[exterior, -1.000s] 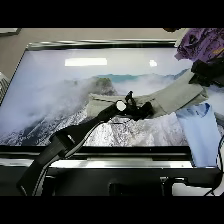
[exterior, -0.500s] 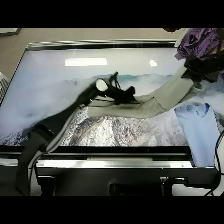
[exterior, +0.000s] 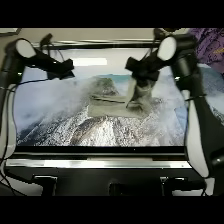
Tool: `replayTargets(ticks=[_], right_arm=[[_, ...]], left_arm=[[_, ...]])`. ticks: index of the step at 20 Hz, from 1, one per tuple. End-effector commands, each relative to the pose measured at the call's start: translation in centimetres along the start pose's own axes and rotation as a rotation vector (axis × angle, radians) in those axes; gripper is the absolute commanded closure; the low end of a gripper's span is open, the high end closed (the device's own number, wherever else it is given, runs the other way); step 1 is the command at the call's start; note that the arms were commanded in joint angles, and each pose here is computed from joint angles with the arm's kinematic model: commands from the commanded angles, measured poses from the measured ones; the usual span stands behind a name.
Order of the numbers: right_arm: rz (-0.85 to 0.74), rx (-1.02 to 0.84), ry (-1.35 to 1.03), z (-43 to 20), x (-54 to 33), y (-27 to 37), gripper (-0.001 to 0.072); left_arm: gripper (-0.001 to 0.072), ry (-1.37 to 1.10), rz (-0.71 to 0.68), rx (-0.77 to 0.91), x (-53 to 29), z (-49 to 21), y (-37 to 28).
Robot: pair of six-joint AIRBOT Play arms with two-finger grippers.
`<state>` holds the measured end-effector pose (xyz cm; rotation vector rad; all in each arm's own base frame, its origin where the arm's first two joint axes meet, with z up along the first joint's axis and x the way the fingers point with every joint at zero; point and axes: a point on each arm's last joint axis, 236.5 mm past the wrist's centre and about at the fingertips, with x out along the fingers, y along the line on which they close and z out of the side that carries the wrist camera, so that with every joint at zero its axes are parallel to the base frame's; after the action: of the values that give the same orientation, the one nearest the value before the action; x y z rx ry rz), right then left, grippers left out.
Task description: Fold the clothes and pants, and hang the long-sleeved shirts on hangers.
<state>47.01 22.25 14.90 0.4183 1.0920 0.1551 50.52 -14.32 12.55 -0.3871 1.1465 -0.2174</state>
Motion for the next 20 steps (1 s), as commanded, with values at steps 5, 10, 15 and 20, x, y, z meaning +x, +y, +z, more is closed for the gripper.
replayTargets(ticks=[5, 10, 15, 20], right_arm=[[0.052, 0.001, 0.119, -7.4, 11.7, 7.2, 0.0683], [0.106, 0.062, 0.150, -8.4, 14.7, 8.4, 0.0682], [0.241, 0.028, 0.215, -9.9, 14.4, 11.4, 0.0614], [0.277, -0.035, 0.295, -11.8, 12.5, 12.1, 0.0503]], left_arm=[[0.0693, -0.054, 0.097, -0.094, -5.8, 1.5, 7.1], [0.0693, -0.024, 0.103, -0.103, -4.8, 0.8, 7.5], [0.0693, 0.002, 0.109, -0.111, -4.0, 0.1, 7.9], [0.0692, 0.009, 0.111, -0.119, -3.5, 0.1, 8.2]])
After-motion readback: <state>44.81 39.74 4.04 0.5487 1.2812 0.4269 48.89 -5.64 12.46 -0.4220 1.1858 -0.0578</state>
